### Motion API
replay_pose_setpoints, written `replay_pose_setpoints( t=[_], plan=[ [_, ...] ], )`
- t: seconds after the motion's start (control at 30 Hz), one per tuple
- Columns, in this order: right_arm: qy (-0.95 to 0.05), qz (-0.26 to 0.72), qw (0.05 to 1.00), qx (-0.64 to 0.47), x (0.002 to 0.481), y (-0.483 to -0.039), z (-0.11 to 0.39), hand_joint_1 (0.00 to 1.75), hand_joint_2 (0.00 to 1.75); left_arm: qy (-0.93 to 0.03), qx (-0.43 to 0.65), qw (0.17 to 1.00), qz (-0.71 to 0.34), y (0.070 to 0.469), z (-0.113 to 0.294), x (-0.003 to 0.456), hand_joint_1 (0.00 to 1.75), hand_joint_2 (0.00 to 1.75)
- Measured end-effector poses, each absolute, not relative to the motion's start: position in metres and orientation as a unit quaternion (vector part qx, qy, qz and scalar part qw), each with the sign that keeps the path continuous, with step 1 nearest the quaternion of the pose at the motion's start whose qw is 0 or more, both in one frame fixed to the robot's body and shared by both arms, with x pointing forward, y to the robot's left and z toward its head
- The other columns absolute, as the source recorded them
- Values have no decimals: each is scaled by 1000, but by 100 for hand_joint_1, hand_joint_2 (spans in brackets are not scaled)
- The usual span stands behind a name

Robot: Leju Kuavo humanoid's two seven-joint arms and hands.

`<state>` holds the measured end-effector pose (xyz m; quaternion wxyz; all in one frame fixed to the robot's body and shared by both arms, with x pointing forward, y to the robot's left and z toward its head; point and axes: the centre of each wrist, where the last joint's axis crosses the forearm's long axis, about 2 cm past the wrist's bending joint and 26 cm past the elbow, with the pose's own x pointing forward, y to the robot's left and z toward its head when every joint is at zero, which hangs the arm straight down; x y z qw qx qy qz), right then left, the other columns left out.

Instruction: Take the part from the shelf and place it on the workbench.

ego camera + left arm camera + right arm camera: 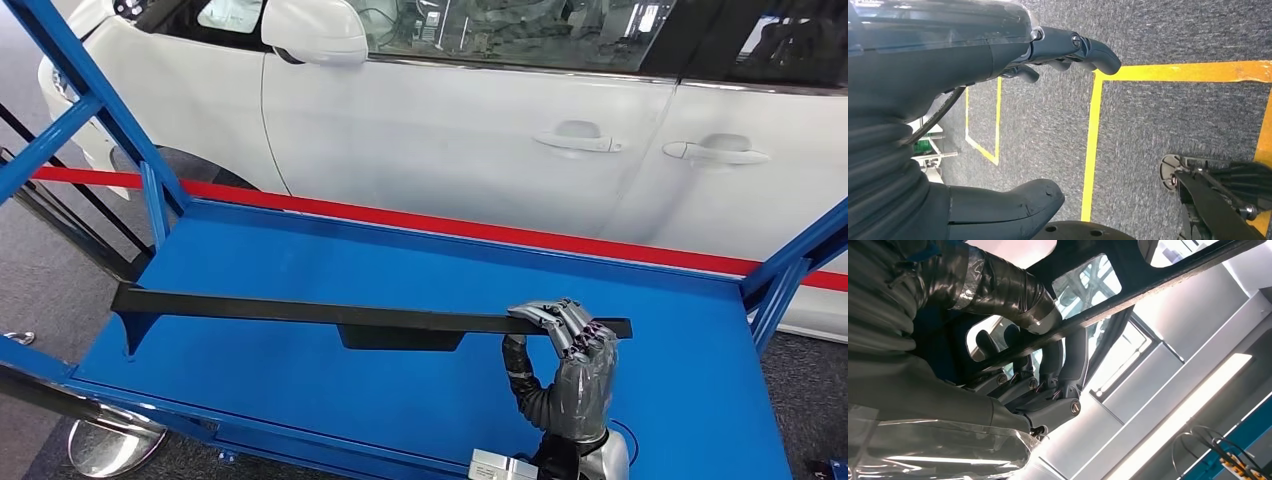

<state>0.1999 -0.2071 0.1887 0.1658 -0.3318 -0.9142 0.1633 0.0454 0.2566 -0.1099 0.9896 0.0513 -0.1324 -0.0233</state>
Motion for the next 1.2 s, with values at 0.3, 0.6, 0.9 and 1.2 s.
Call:
replay_pose_setpoints(
  t=[0.3, 0.6, 0.9, 1.2],
  plan=[
    [-914, 161, 170, -332, 200, -207, 189, 175, 175, -128, 57, 990, -24, 257, -110, 45, 0, 175],
    [-915, 159, 171, -330, 200, -206, 189, 175, 175, -110, 81, 990, -32, 256, -109, 47, 0, 175],
    [-913, 163, 178, -329, 202, -206, 186, 175, 175, -110, 83, 990, -34, 254, -109, 48, 0, 175],
    [-914, 162, 178, -326, 203, -205, 187, 175, 175, -128, 61, 989, -32, 254, -109, 48, 0, 175]
  ],
)
